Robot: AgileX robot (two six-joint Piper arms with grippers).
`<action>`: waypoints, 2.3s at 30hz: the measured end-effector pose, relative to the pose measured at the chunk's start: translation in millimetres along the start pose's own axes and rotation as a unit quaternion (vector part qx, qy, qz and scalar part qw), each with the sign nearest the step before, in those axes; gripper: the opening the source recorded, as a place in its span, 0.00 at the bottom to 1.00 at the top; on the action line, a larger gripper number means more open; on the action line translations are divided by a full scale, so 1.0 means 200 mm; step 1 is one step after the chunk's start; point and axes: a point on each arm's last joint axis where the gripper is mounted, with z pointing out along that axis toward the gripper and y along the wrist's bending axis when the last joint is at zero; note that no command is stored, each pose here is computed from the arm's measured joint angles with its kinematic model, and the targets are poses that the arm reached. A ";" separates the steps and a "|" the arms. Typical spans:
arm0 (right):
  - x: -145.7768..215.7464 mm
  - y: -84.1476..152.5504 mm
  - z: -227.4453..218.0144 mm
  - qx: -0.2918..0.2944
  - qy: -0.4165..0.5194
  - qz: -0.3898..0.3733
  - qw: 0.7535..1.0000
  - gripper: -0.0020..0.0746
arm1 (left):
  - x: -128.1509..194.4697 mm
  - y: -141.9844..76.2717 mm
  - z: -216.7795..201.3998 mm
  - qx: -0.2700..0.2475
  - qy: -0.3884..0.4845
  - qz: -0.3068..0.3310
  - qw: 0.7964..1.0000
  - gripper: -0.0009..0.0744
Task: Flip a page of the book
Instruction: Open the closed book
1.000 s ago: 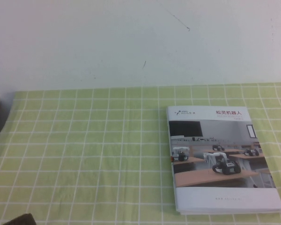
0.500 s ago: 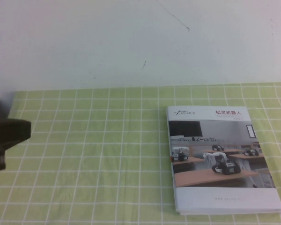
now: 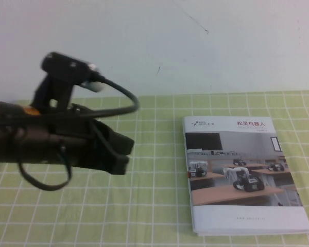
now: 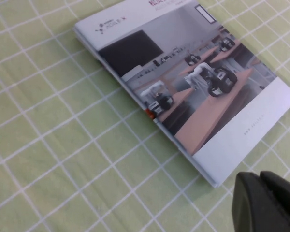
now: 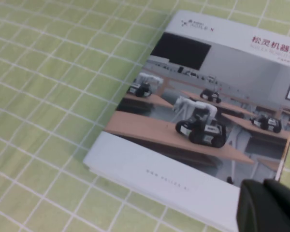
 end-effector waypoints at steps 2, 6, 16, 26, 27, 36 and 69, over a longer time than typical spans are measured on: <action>-0.03 -0.02 0.00 0.010 0.020 -0.004 1.000 0.02 | 0.00 -0.03 0.10 0.009 0.010 0.007 1.000 0.01; -0.05 -0.08 0.03 0.049 0.063 0.003 0.997 0.02 | 0.03 -0.09 0.31 0.025 0.037 0.019 0.999 0.01; -0.06 -0.19 0.20 0.066 0.153 0.035 0.985 0.02 | 0.12 -0.12 0.72 0.014 0.075 0.032 0.997 0.01; -0.11 -0.23 0.26 0.067 0.159 0.040 0.984 0.05 | 0.01 -0.09 0.96 0.022 0.080 0.037 0.996 0.01; -0.12 -0.23 0.26 0.069 0.154 0.039 0.985 0.07 | 0.01 -0.09 0.99 0.023 0.084 0.037 0.996 0.01; -0.12 -0.25 0.30 0.071 0.154 0.044 0.984 0.34 | 0.10 -0.03 1.19 0.024 0.133 0.028 0.990 0.01; -0.12 -0.45 0.91 -0.014 0.265 0.122 0.957 0.61 | 0.14 -0.01 1.24 0.010 0.148 0.024 0.989 0.01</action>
